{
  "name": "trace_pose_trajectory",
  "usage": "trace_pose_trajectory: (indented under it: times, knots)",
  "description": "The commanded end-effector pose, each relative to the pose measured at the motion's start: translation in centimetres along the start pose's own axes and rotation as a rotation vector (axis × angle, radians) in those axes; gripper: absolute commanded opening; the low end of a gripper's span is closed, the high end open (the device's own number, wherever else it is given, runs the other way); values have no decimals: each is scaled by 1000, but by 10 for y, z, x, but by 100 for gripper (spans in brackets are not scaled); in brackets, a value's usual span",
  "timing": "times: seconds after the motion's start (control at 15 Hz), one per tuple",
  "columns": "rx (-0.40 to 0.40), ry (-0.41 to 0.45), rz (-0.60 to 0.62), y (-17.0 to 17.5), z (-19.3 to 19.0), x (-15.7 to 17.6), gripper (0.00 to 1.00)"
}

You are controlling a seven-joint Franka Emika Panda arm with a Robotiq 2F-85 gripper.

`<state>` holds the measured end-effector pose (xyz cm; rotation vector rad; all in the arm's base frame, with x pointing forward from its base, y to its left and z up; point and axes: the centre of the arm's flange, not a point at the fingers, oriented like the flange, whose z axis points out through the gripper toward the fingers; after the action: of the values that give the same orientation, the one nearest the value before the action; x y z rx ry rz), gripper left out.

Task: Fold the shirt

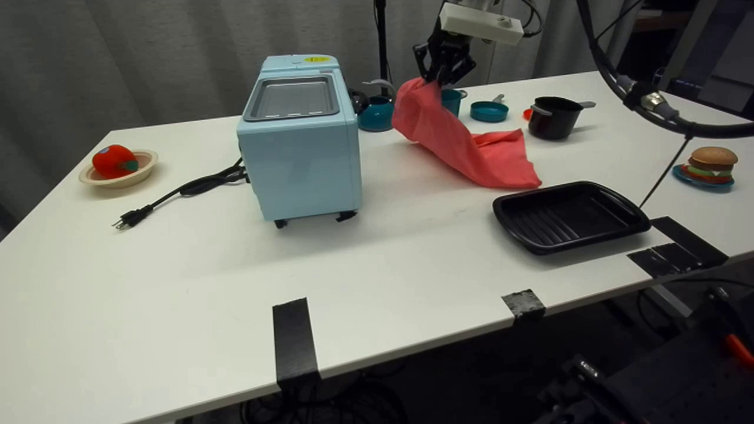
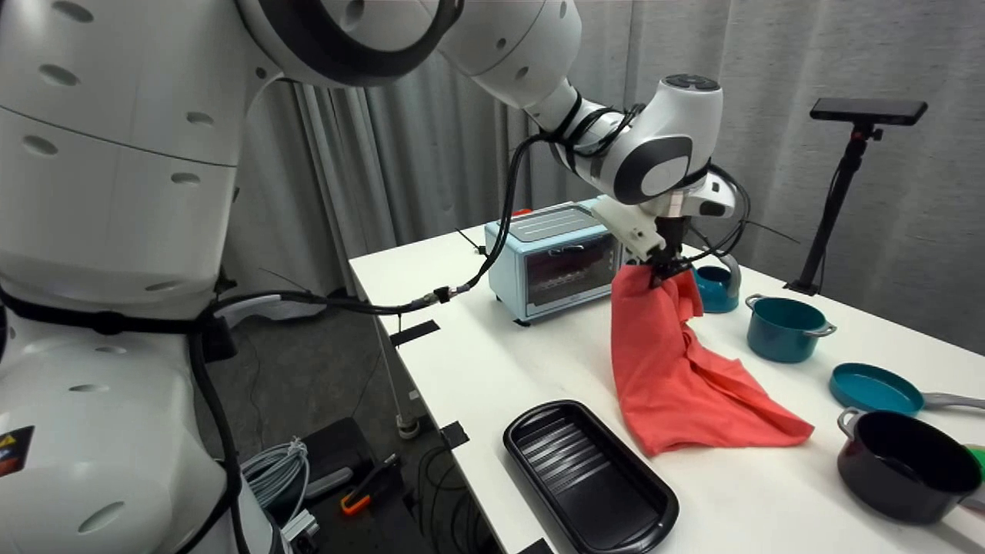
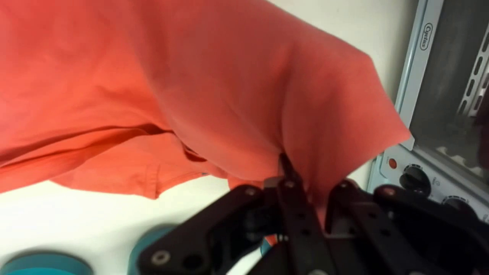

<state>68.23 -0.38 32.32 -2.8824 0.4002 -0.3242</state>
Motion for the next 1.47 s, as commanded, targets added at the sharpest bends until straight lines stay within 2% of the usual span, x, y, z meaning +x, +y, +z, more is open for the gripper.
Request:
trace_pose_trajectory:
  times: [0.0,0.27,0.4,0.53,0.6,0.73,0.87,1.2,1.4]
  knots:
    - [7,-6,16,40,-33,6,3]
    - [-50,-4,64,86,-46,7,3]
    - [-121,-11,87,109,-38,5,3]
    - [-193,-62,95,129,-18,-11,3]
    - [-239,-99,100,137,-6,-20,37]
    - [-302,-158,99,149,11,-36,44]
    - [-335,-181,92,152,18,-45,59]
    - [-398,-126,50,134,1,-40,98]
    - [-422,-66,25,121,-29,-35,100]
